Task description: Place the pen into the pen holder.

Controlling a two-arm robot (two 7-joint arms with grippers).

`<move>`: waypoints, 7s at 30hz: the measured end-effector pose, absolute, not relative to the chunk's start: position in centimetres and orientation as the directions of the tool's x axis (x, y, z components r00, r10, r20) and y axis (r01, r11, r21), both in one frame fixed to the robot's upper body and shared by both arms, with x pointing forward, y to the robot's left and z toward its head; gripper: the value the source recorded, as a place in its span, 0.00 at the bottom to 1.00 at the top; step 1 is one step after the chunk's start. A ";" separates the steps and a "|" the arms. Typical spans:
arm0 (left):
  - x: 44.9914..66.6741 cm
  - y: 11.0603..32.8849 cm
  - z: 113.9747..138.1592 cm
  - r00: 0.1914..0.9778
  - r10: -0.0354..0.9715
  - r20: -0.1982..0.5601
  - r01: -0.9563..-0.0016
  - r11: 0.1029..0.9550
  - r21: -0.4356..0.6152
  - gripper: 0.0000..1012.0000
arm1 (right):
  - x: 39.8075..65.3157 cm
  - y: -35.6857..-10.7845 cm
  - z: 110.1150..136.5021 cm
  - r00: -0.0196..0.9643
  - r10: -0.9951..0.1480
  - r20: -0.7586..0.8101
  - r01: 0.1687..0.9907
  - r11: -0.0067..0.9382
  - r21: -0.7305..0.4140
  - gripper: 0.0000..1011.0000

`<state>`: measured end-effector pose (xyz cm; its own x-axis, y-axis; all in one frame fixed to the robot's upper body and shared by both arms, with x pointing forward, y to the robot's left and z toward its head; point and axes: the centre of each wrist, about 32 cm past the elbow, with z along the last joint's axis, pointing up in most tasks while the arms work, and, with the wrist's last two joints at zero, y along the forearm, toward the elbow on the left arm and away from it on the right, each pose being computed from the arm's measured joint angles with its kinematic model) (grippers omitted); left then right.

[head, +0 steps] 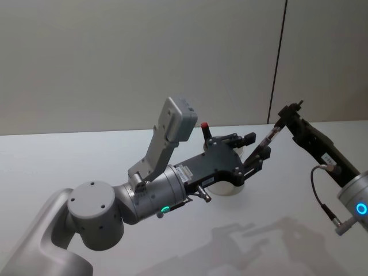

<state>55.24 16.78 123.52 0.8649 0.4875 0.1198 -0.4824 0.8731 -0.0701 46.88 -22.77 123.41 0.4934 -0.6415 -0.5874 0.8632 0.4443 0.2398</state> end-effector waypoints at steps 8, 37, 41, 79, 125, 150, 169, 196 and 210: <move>55.2 16.8 123.5 0.865 0.488 0.120 -0.482 0.873 -0.070 0.66 | 46.9 -22.8 123.4 0.494 -0.642 -0.587 0.863 0.444 0.241 0.14; 55.2 16.8 123.5 0.865 0.488 0.120 -0.482 0.873 -0.070 0.99 | 46.9 -22.8 123.4 0.495 -0.641 -0.586 0.863 0.444 0.241 0.14; 55.2 16.8 123.5 0.865 0.488 0.120 -0.482 0.873 -0.070 0.99 | 46.9 -22.8 123.4 0.495 -0.641 -0.586 0.863 0.444 0.242 0.14; 55.2 16.8 123.5 0.865 0.488 0.120 -0.483 0.873 -0.070 0.99 | 48.9 -24.6 124.4 0.592 -0.671 -0.446 0.804 0.525 0.278 0.14; 55.2 16.8 123.5 0.865 0.488 0.120 -0.483 0.873 -0.070 0.99 | 53.6 -29.6 125.5 0.740 -0.638 -0.214 0.670 0.670 0.320 0.14; 55.2 16.8 123.5 0.865 0.488 0.120 -0.483 0.873 -0.070 0.99 | 57.9 -30.7 123.8 0.790 -0.596 -0.146 0.608 0.727 0.319 0.14; 55.2 16.8 123.5 0.865 0.488 0.120 -0.482 0.873 -0.070 0.99 | 60.4 -29.9 122.0 0.797 -0.580 -0.167 0.599 0.726 0.338 0.14; 55.2 16.8 123.5 0.865 0.488 0.120 -0.483 0.873 -0.070 0.99 | 62.9 -27.4 120.4 0.800 -0.577 -0.161 0.596 0.739 0.315 0.14; 55.2 16.8 123.5 0.865 0.488 0.120 -0.482 0.873 -0.070 0.99 | 63.8 -26.5 119.4 0.793 -0.589 -0.157 0.606 0.734 0.308 0.14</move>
<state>55.24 16.78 123.51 0.8648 0.4876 0.1198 -0.4825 0.8731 -0.0702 63.82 -26.48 119.44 0.7929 -0.5888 -0.1570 0.6058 0.7336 0.3080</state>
